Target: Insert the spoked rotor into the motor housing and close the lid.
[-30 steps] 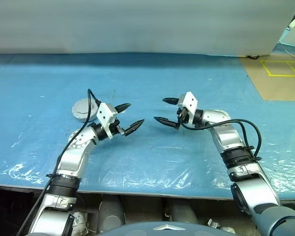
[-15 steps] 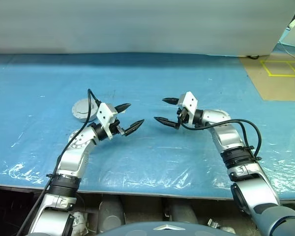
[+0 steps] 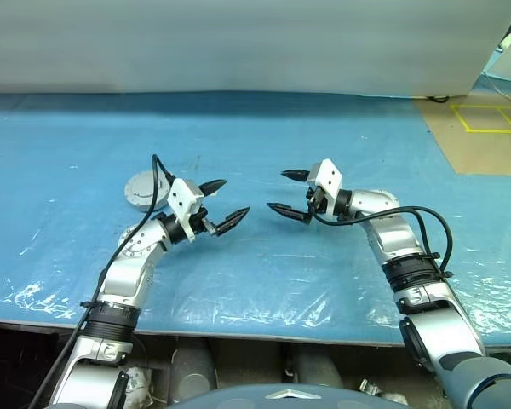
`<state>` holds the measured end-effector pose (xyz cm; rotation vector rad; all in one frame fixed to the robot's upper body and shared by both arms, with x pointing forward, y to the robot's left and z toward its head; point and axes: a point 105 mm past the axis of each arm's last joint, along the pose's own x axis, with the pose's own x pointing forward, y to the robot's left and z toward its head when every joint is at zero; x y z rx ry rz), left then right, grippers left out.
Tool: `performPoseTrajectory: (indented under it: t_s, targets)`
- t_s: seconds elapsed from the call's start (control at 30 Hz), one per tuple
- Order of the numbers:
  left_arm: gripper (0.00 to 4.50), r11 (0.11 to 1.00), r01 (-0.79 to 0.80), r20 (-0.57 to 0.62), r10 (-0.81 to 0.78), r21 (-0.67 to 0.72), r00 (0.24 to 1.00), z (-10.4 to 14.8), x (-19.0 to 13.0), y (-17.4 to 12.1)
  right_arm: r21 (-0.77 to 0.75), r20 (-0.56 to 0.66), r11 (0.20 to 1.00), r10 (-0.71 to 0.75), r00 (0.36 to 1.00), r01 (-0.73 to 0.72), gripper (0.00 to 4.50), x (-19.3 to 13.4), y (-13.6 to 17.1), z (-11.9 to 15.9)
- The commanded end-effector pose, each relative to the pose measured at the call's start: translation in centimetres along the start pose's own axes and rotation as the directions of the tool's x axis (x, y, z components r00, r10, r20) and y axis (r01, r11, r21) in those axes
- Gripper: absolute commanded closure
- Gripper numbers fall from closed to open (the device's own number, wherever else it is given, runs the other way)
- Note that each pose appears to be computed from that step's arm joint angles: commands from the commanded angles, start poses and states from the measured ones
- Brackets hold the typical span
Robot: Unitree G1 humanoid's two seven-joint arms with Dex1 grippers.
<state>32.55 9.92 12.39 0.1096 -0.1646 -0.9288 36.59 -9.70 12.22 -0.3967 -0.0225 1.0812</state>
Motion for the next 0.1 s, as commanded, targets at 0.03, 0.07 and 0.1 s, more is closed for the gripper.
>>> performPoseTrajectory:
  t_s: [0.03, 0.07, 0.1]
  targets:
    - [0.02, 1.000, 0.011, 0.024, -0.012, 0.029, 1.000, 0.81, 0.24, -0.09, -0.043, 0.029, 0.999, 0.002, 1.000, -0.001, 0.00, 0.16, -0.33, 1.17]
    - [0.02, 1.000, 0.012, 0.024, -0.013, 0.029, 1.000, 0.80, 0.23, -0.11, -0.043, 0.029, 0.999, 0.002, 1.000, -0.001, 0.00, 0.16, -0.32, 1.17]
    - [0.02, 1.000, 0.013, 0.024, -0.013, 0.029, 1.000, 0.79, 0.23, -0.12, -0.043, 0.029, 0.999, 0.002, 1.000, -0.001, 0.00, 0.16, -0.31, 1.16]
